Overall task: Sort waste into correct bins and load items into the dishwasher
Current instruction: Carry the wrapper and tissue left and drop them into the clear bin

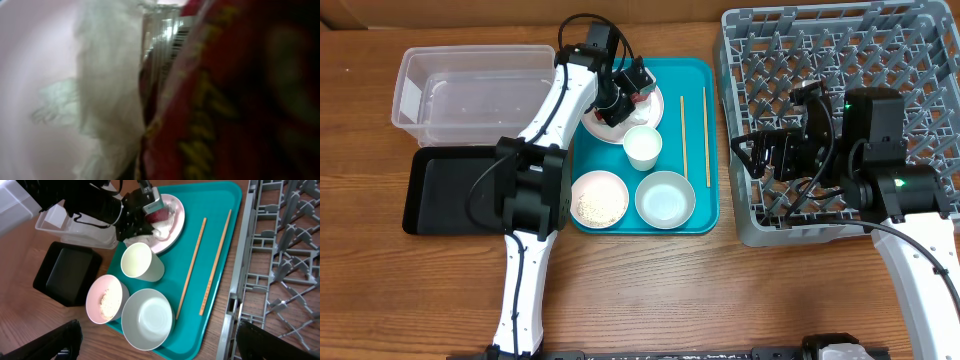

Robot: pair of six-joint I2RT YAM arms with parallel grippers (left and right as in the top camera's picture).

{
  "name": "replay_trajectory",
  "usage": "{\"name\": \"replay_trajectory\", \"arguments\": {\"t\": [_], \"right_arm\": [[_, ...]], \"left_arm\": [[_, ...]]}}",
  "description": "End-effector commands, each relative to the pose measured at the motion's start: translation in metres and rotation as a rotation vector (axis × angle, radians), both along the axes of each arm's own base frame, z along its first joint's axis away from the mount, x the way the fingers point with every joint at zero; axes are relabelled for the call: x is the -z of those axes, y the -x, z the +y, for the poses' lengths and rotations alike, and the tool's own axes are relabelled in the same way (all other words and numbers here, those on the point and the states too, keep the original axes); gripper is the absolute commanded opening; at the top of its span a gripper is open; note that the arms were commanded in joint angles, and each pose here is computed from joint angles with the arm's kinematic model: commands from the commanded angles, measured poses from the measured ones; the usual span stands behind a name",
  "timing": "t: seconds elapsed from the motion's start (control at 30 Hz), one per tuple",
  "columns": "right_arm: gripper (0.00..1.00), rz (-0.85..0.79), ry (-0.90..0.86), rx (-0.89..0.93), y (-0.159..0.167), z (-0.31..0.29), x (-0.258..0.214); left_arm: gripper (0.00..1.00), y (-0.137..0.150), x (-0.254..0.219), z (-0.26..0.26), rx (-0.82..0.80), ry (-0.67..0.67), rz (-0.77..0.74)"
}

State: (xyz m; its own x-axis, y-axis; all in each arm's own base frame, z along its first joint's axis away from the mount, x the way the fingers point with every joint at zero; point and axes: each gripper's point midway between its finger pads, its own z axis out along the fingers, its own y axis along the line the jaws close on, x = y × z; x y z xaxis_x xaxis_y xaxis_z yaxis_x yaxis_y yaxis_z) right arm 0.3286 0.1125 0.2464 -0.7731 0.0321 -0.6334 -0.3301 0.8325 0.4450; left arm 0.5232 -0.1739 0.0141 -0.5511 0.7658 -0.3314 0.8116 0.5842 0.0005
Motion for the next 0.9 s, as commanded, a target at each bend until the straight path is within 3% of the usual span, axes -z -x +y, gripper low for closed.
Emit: {"name": "replay_trajectory", "arguments": {"t": [0.0,0.2,0.53,0.7,0.87], "right_arm": [[1.0,-0.024,-0.009,-0.007,-0.002,0.003,-0.01],[1.0,-0.025,-0.009,-0.007,-0.002,0.003,-0.01],[1.0,-0.024,-0.01,-0.007,-0.002,0.003,-0.01],[1.0,-0.018,-0.009,-0.007,-0.001,0.002,-0.009],[1.0,-0.016,-0.009,-0.007,-0.001,0.003,-0.009]], "left_arm": [[0.04,-0.003,0.011,0.005,-0.067,-0.023,0.021],[0.04,-0.02,-0.031,0.01,-0.265,-0.012,-0.008],[0.04,-0.014,-0.201,0.031,-0.545,0.136,-0.162],[0.04,0.007,-0.216,0.108,-0.906,0.054,-0.136],[0.04,0.006,-0.202,0.152,-1.069,0.167,-0.006]]}}
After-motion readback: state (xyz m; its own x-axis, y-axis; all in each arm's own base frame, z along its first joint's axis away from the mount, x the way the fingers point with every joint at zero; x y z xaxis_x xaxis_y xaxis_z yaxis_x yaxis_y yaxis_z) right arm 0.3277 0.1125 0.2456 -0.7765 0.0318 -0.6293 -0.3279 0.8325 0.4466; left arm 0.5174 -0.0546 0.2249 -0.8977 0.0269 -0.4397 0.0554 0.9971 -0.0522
